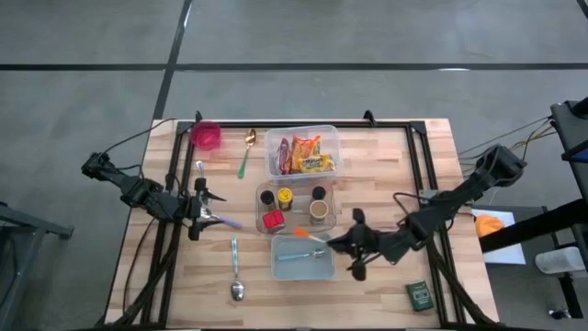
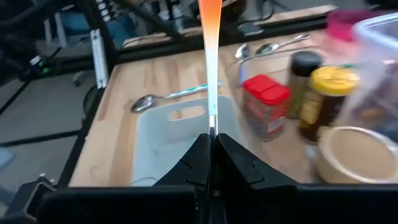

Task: Pick & Place Food Item
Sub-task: Put the orange spoon into the gray bin

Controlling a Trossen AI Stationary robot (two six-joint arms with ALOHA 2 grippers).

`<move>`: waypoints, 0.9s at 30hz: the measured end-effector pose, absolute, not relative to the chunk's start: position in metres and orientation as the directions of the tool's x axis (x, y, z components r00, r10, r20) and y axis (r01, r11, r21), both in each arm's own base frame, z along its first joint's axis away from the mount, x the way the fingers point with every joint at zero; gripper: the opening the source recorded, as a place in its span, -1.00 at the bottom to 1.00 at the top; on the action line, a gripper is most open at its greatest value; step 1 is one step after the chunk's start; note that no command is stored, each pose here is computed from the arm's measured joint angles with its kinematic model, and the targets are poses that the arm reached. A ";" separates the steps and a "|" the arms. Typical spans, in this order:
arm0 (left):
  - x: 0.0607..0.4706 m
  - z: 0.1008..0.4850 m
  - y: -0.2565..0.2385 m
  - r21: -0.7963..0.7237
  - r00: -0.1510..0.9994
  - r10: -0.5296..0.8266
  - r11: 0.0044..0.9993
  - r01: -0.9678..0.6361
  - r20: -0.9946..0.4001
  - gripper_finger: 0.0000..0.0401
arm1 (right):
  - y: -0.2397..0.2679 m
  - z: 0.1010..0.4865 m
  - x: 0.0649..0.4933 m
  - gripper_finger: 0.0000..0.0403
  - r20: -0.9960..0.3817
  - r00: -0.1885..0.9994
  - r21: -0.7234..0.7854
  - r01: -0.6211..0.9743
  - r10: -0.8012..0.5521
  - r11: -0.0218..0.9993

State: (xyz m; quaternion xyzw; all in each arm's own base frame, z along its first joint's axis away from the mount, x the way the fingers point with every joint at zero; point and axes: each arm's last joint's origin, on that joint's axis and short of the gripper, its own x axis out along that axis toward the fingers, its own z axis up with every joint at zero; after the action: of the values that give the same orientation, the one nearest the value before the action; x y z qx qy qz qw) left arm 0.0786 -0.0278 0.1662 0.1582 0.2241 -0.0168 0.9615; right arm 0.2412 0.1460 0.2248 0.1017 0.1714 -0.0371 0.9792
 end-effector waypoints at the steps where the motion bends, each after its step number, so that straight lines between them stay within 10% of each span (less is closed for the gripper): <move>1: 0.079 0.166 -0.028 0.297 0.899 0.038 0.949 0.103 -0.436 0.58 | 0.148 0.224 0.247 -0.94 -0.355 0.935 0.190 0.094 -0.021 0.977; 27: 0.079 0.166 -0.028 0.297 0.899 0.039 0.949 0.104 -0.437 0.58 | 0.159 0.176 0.331 -0.94 -0.769 0.639 0.052 0.095 -0.021 0.994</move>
State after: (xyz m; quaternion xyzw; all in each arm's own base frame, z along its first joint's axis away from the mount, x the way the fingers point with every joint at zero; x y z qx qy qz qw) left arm 0.0787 -0.0278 0.1661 0.1585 0.2246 -0.0168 0.9613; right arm 0.3312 0.1588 0.1757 0.0435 0.4234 -0.0321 0.9043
